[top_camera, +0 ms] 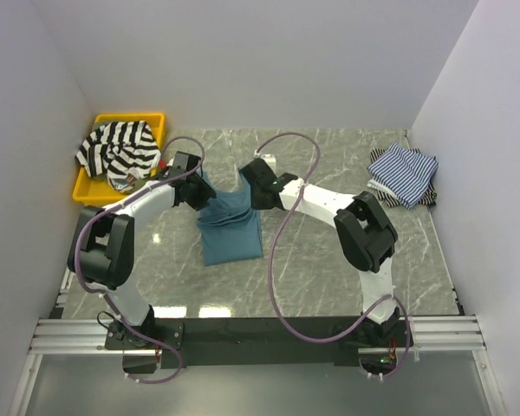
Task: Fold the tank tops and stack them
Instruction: Fold the tank top
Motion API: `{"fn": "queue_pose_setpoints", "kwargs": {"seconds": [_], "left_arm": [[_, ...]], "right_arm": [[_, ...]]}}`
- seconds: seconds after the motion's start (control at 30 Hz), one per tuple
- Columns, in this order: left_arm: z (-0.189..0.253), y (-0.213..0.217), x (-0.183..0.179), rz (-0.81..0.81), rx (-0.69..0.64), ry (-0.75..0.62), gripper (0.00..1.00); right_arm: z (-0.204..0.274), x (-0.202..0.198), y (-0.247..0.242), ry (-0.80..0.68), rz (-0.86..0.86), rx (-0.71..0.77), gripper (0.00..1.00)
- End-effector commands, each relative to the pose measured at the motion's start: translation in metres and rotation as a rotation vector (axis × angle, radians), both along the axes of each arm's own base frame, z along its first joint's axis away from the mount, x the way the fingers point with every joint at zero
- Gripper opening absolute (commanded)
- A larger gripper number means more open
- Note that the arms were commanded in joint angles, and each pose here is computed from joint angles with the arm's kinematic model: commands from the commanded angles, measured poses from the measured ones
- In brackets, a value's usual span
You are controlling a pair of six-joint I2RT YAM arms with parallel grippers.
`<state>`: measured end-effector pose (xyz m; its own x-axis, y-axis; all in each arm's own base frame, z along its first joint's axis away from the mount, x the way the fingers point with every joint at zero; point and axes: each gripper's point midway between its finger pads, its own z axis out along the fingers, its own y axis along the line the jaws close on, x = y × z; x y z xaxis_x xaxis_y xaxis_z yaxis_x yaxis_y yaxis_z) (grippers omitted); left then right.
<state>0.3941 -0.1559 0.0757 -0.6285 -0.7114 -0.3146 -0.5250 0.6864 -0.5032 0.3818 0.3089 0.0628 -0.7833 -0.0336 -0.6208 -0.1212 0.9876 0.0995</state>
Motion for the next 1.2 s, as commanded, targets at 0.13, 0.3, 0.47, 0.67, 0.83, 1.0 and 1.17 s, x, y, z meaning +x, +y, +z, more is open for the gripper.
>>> {"fn": "queue_pose_setpoints", "kwargs": {"seconds": [0.13,0.3,0.47,0.67,0.83,1.0,1.17], "left_arm": [[0.033,-0.001,0.011,-0.042,0.024,-0.08,0.41],[0.032,0.027,-0.015,0.061,0.097,-0.046,0.44],[0.029,0.045,-0.048,0.155,0.07,-0.022,0.51],[0.003,0.053,-0.073,0.172,0.02,0.019,0.34],[-0.022,0.041,-0.067,0.137,-0.004,0.077,0.13],[-0.029,0.033,-0.049,0.123,-0.022,0.077,0.06],[-0.022,0.025,-0.027,0.107,-0.029,0.062,0.05]], "right_arm": [[0.025,0.022,-0.007,-0.044,-0.049,0.043,0.15],[0.039,0.002,0.004,-0.058,0.024,0.113,0.35],[0.06,-0.037,0.036,-0.107,0.149,0.1,0.41],[0.053,-0.068,0.059,-0.085,0.278,0.092,0.4],[0.035,-0.072,0.078,-0.039,0.375,0.023,0.39],[0.025,-0.065,0.083,-0.021,0.406,-0.009,0.4],[0.015,-0.047,0.078,-0.007,0.363,-0.035,0.41]]}}
